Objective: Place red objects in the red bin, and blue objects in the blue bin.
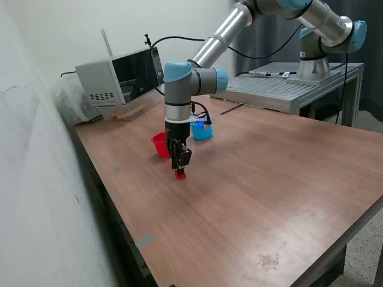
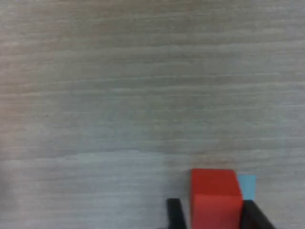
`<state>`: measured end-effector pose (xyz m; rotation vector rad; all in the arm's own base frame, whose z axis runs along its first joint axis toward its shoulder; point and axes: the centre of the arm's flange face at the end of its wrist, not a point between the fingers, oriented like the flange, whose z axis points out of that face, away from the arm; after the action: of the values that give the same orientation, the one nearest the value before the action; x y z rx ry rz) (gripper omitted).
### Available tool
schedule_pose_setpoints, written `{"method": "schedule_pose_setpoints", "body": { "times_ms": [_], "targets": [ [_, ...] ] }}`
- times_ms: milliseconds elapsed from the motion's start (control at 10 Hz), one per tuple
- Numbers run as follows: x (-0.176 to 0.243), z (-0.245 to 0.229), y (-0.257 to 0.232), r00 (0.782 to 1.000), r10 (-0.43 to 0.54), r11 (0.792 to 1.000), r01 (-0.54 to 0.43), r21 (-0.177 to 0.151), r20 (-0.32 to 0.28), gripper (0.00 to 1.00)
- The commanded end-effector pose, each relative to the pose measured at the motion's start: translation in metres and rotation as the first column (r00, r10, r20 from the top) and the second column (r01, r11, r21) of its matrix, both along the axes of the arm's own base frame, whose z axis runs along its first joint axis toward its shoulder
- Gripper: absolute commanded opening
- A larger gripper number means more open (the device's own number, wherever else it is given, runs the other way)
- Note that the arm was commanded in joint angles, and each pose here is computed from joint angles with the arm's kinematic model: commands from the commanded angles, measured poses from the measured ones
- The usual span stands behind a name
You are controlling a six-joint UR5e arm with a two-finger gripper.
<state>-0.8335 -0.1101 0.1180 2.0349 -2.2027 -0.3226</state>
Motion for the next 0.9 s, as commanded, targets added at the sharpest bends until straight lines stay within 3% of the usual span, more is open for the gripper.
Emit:
{"method": "schedule_pose_setpoints", "body": {
  "times_ms": [0,400,800],
  "targets": [
    [0.001,-0.002,0.000,1.000,0.000,1.000,0.000,0.001,0.005,0.00],
    [0.004,-0.001,-0.002,1.000,0.020,1.000,-0.020,0.011,0.019,0.00],
    [0.029,0.117,-0.016,0.998,0.040,0.999,-0.039,0.013,-0.047,0.00]
  ]
}}
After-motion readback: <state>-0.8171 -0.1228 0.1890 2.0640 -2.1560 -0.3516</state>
